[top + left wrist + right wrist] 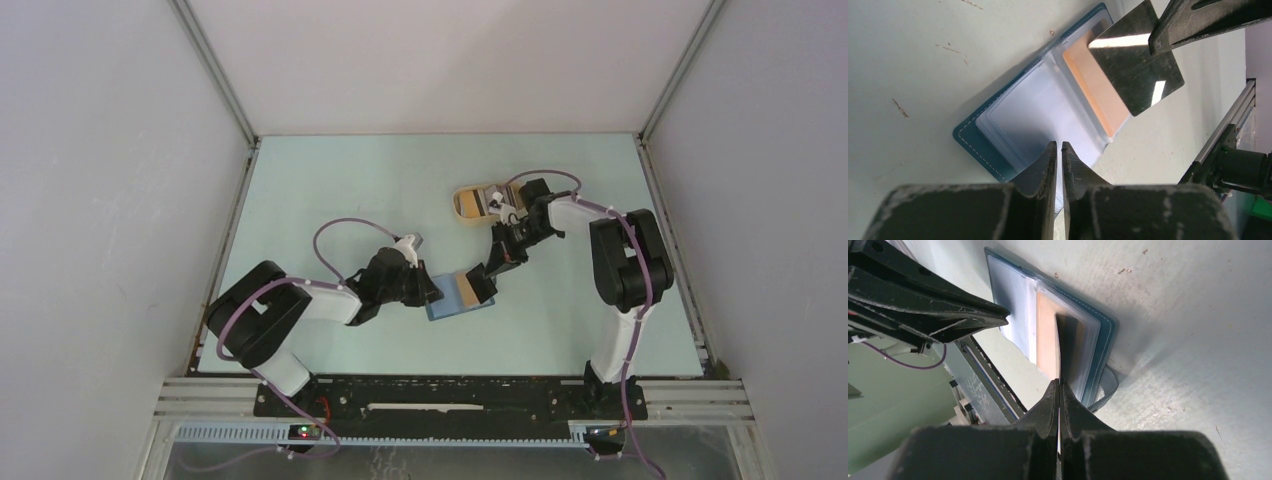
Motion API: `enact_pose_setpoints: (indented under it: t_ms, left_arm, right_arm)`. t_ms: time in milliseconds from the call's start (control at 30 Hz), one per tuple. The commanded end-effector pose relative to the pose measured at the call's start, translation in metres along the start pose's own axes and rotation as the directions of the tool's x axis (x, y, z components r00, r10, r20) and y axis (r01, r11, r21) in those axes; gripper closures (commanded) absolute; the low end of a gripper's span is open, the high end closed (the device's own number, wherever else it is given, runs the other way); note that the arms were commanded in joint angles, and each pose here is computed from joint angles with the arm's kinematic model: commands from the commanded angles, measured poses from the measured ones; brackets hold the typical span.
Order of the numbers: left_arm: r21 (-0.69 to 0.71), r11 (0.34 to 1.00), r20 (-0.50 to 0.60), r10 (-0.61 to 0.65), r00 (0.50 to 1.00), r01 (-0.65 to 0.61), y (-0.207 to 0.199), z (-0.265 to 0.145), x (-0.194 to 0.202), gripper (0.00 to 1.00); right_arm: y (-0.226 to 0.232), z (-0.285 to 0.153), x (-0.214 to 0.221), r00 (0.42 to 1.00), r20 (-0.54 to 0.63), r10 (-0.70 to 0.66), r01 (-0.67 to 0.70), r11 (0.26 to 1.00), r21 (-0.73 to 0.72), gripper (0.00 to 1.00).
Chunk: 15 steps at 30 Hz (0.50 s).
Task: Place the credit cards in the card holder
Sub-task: Pick up the credit card from the storage box.
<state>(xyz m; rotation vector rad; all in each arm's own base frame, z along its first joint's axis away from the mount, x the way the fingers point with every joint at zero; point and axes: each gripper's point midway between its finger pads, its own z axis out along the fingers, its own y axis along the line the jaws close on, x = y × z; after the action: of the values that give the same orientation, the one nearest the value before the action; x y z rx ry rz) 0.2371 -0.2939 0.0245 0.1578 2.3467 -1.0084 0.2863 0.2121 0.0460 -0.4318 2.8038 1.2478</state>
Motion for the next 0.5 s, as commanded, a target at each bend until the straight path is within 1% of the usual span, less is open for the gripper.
enact_pose_setpoints:
  t_ms: [0, 133, 300, 400, 467]
  left_arm:
    - [0.015, 0.999, 0.001, 0.05, 0.999, -0.05, -0.009, -0.006, -0.006, 0.86]
    - [0.031, 0.998, 0.002, 0.055, 0.998, -0.055, -0.017, -0.007, -0.013, 0.81]
    - [0.07, 0.995, 0.027, 0.062, 0.998, -0.064, -0.032, -0.013, -0.025, 0.74]
    - [0.094, 0.993, 0.044, 0.066, 0.997, -0.07, -0.04, -0.018, -0.031, 0.69]
    - [0.121, 0.99, 0.06, 0.06, 0.996, -0.067, -0.047, -0.021, -0.035, 0.65]
  right_arm:
    - [0.016, -0.015, -0.008, 0.994, 0.032, -0.102, 0.104, 0.991, -0.078, 1.0]
    - [0.017, -0.017, -0.008, 0.993, 0.036, -0.114, 0.117, 0.988, -0.103, 1.0]
    - [0.029, -0.02, -0.007, 0.99, 0.044, -0.137, 0.142, 0.978, -0.155, 1.0]
    - [0.037, -0.014, -0.003, 0.99, 0.022, -0.141, 0.143, 0.974, -0.177, 1.0]
    - [0.046, -0.012, -0.001, 0.989, 0.016, -0.15, 0.15, 0.965, -0.216, 1.0]
